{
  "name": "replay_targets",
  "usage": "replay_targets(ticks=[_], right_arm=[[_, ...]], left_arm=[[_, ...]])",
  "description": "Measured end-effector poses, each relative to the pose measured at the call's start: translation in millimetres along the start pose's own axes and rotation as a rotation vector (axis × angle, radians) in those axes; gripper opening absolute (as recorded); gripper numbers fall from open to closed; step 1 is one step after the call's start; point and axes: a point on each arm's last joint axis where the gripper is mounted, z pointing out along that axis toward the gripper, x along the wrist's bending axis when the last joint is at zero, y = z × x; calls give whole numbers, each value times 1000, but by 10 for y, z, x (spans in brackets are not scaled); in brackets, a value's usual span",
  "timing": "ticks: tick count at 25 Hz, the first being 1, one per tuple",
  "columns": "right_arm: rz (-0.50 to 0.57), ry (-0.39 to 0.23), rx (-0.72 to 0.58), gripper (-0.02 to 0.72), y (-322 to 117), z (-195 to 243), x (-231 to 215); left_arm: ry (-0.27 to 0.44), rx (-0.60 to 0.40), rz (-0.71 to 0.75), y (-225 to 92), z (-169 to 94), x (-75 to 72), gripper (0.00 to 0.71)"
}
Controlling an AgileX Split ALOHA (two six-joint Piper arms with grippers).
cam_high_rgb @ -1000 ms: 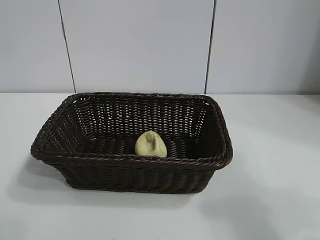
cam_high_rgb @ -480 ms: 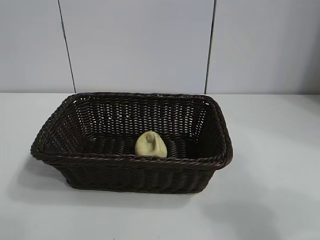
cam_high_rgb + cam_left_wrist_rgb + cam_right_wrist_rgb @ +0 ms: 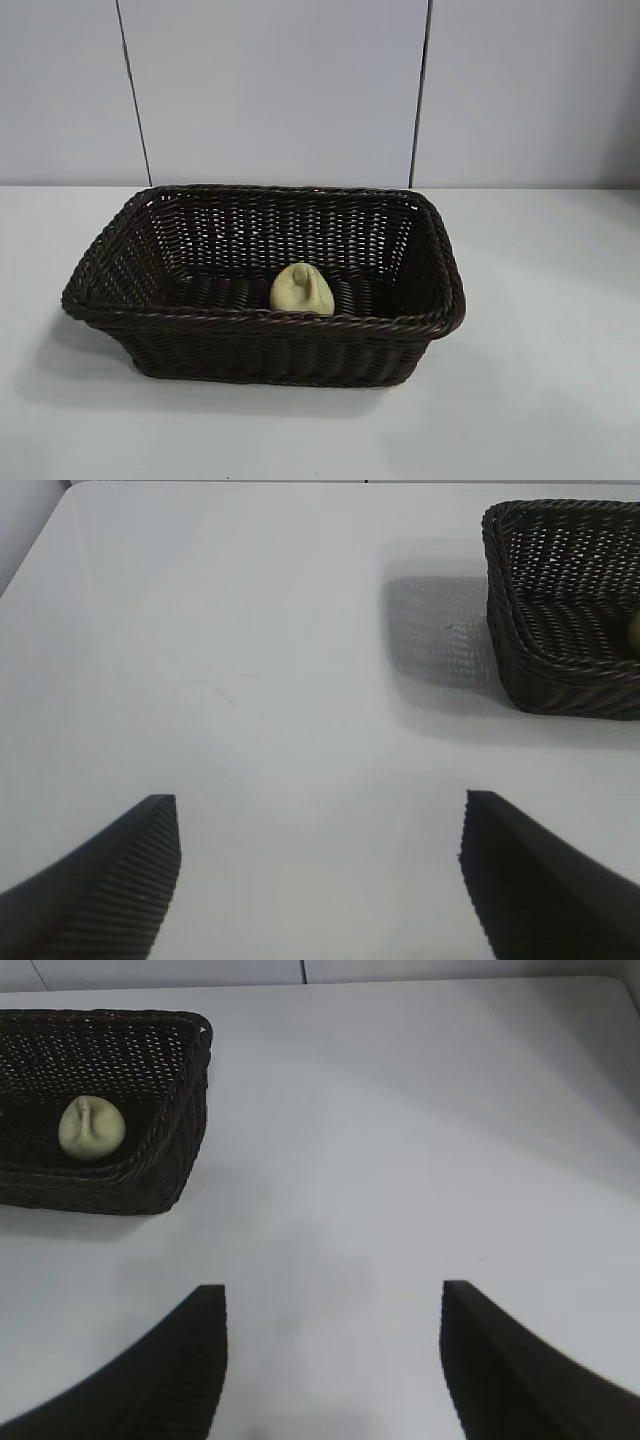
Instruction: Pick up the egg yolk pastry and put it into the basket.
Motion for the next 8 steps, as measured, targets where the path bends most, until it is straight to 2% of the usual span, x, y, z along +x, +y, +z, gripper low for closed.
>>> replay_targets(ticks=[8], right_arm=[[1, 2, 3, 453, -2, 0, 2]], left_arm=[[1, 0, 0, 0, 0, 1, 562]])
